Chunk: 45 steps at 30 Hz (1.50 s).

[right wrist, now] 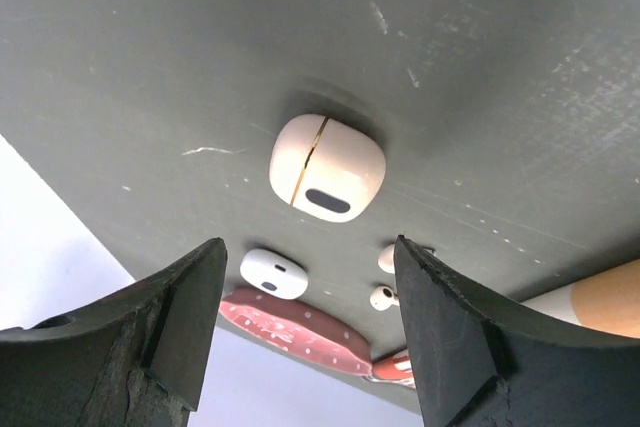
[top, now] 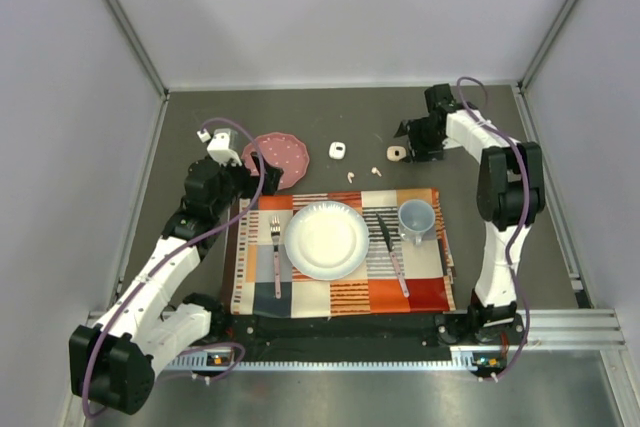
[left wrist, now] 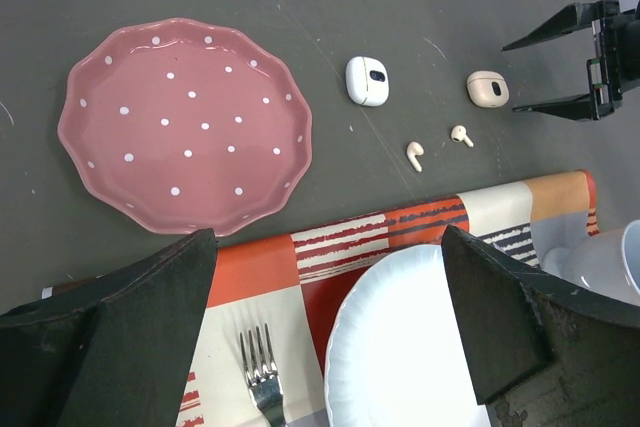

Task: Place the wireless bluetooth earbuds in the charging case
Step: Pick up the charging case from the center of the board.

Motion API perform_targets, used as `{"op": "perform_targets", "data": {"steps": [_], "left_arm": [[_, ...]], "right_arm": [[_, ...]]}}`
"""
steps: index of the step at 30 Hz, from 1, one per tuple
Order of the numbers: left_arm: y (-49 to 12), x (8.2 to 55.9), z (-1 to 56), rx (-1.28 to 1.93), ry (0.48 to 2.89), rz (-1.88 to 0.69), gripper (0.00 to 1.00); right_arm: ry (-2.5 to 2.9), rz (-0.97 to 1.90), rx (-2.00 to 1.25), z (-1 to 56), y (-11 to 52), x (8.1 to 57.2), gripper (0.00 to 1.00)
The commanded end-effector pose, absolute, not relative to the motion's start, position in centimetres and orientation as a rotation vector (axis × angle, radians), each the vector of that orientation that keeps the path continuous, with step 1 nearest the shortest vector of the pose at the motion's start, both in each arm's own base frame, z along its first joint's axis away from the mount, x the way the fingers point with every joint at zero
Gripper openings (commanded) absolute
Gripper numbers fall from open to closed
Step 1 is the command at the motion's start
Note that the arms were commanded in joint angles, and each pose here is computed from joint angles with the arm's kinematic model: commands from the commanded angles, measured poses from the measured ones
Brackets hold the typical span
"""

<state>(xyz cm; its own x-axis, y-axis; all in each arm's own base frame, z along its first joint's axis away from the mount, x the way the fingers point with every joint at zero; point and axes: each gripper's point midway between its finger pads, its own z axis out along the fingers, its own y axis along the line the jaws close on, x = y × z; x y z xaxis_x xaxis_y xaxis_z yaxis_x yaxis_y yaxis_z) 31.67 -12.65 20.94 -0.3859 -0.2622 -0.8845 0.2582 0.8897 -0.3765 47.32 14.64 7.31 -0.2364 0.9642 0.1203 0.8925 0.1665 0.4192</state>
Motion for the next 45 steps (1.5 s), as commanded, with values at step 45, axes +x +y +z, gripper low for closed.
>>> {"op": "perform_targets", "data": {"steps": [45], "left_arm": [[-12.7, 32.5, 21.5, -0.008, 1.863, -0.581, 0.99]], "right_arm": [[2.3, 0.602, 2.008, 2.1, 13.6, 48.5, 0.53]]}}
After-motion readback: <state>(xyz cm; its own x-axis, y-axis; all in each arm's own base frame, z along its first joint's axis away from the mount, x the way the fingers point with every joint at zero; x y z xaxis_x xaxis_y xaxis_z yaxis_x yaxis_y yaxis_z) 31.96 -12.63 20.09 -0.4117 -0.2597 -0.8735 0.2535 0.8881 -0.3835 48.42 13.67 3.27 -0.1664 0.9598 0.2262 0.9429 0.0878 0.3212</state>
